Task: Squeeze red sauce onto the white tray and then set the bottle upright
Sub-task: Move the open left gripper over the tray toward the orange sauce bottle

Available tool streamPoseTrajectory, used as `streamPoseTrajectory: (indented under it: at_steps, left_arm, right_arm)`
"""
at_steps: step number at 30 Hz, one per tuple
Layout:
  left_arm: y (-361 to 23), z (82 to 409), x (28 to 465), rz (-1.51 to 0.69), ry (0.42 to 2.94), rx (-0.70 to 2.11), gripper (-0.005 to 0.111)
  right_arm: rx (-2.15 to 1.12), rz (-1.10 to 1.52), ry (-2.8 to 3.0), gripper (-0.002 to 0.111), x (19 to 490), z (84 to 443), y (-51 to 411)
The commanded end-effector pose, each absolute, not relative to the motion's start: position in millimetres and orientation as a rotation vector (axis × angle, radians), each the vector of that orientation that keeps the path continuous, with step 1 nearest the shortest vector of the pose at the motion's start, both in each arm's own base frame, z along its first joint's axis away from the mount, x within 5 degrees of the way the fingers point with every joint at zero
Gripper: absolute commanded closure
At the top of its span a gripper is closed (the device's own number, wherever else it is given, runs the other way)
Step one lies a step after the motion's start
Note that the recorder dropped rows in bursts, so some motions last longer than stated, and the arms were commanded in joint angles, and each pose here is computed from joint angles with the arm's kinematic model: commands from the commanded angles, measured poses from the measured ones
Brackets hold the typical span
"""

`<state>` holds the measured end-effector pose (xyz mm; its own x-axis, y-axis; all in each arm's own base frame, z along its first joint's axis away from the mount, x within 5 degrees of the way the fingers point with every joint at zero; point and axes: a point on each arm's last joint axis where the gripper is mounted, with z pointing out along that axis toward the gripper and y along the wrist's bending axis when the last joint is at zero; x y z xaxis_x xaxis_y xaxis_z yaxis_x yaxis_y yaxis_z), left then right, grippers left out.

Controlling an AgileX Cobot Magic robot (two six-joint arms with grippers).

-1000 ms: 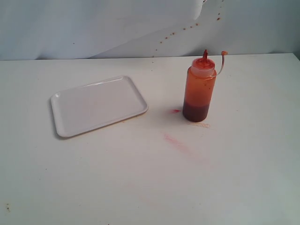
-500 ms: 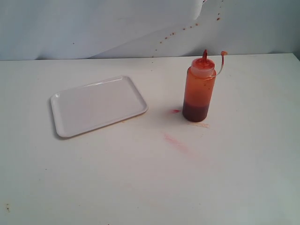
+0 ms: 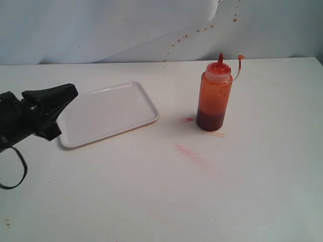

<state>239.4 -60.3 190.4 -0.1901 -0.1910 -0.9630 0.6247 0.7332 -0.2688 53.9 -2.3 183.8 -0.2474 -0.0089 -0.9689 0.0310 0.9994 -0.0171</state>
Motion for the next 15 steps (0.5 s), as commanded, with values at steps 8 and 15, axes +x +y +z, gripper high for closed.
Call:
streamPoseTrajectory:
  at_steps: [8, 15]
  left_arm:
    - [-76, 154, 349, -0.772, 1.525, 0.692, 0.107]
    - [-93, 128, 377, -0.818, 1.508, 0.812, 0.107]
  right_arm:
    - [0.006, -0.037, 1.816, 0.108, 54, 183, -2]
    - [0.006, -0.037, 1.816, 0.108, 54, 183, -2]
